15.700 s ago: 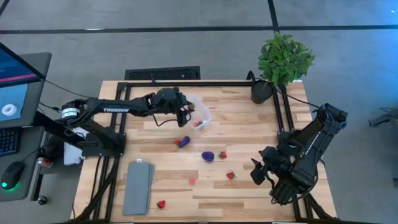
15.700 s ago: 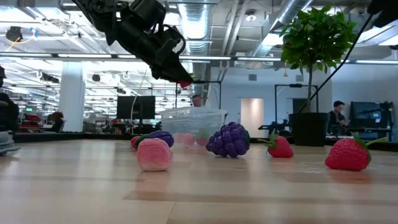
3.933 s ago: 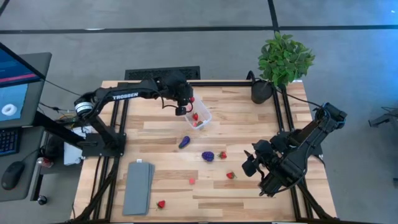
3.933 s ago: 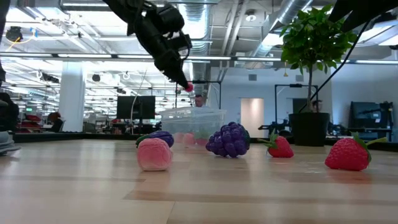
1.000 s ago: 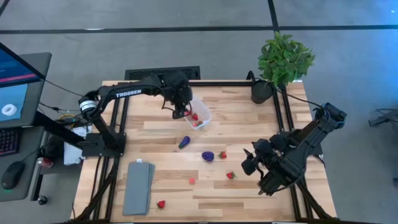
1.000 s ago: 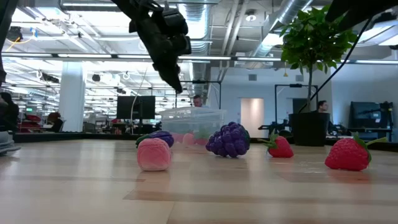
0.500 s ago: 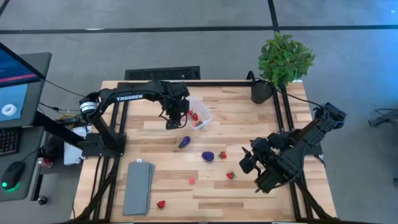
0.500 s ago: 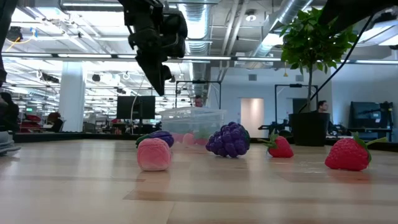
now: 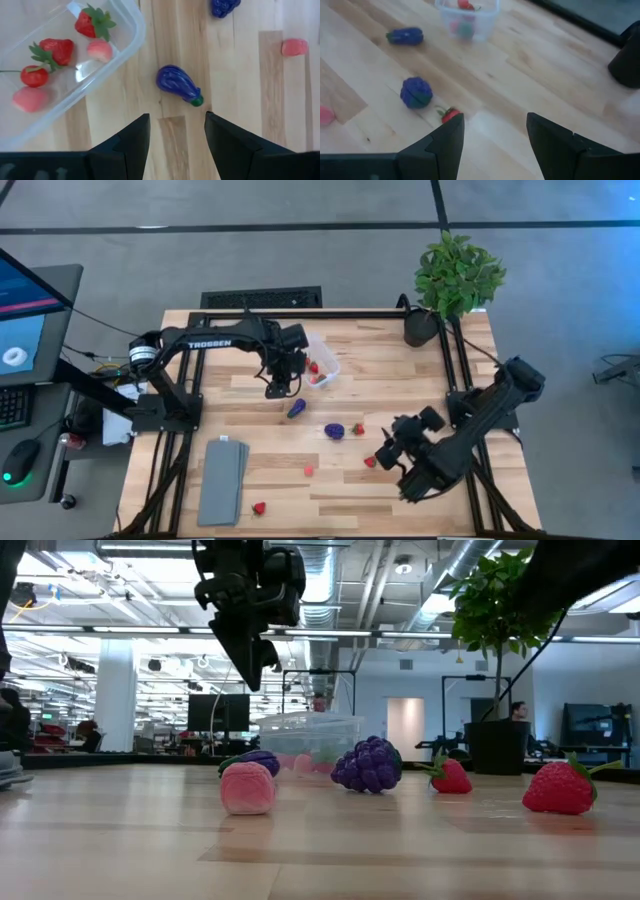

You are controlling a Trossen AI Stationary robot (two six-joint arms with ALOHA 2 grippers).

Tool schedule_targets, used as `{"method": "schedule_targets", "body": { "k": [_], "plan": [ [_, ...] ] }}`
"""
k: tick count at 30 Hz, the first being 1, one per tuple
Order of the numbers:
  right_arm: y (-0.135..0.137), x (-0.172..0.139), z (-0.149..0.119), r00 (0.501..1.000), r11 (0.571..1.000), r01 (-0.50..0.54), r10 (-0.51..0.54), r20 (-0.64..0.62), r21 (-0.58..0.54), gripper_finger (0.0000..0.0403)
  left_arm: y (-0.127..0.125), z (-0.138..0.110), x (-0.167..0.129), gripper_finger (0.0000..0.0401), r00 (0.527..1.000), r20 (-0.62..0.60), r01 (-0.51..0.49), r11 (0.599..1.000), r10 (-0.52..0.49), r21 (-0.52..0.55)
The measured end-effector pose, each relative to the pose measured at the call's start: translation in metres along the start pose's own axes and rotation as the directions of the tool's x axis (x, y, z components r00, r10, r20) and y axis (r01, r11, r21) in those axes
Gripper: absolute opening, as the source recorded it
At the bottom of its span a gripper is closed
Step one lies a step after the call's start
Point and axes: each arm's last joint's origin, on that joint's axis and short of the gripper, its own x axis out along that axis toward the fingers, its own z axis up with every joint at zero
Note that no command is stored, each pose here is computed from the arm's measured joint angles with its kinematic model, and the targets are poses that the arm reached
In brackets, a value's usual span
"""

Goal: Pick and placing Produce into tupperware
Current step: Put the eggplant into the transparent container

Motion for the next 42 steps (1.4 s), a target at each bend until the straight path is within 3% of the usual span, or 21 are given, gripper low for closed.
{"method": "schedule_targets", "body": {
  "k": [7, 13, 20, 27, 33, 38, 42],
  "plan": [
    [0.027, 0.017, -0.023, 0.998, 1.000, -0.012, 0.013, -0.057, 0.020, 0.0240, -0.005, -0.005, 0.010, 0.0178, 0.999, -0.035, 0.015, 1.000, -0.016, -0.027],
    [0.032, 0.019, -0.025, 0.999, 0.998, -0.032, 0.034, -0.039, 0.058, 0.0240, -0.013, -0.008, 0.025, 0.0178, 0.999, -0.046, 0.005, 0.998, -0.008, -0.056],
    [0.026, 0.010, -0.024, 0.996, 0.989, -0.053, 0.042, 0.082, 0.141, 0.0240, -0.014, -0.014, 0.042, 0.0178, 0.992, -0.057, -0.123, 0.965, 0.112, -0.232],
    [0.019, 0.004, -0.028, 0.994, 0.986, -0.031, 0.013, 0.107, 0.163, 0.0240, -0.020, -0.018, 0.062, 0.0178, 0.992, -0.004, -0.115, 0.905, 0.125, -0.410],
    [0.016, 0.003, -0.029, 0.993, 0.991, -0.010, -0.005, 0.114, 0.135, 0.0240, -0.030, -0.016, 0.069, 0.0178, 0.993, 0.017, -0.100, 0.887, 0.120, -0.451],
    [0.012, 0.003, -0.028, 0.993, 0.994, 0.015, -0.028, 0.119, 0.107, 0.0240, -0.039, -0.006, 0.071, 0.0178, 0.985, 0.110, -0.066, 0.887, 0.130, -0.456],
    [0.011, 0.003, -0.028, 0.992, 0.995, 0.023, -0.035, 0.121, 0.098, 0.0240, -0.044, -0.003, 0.072, 0.0178, 0.976, 0.119, -0.113, 0.887, 0.184, -0.448]
  ]
}}
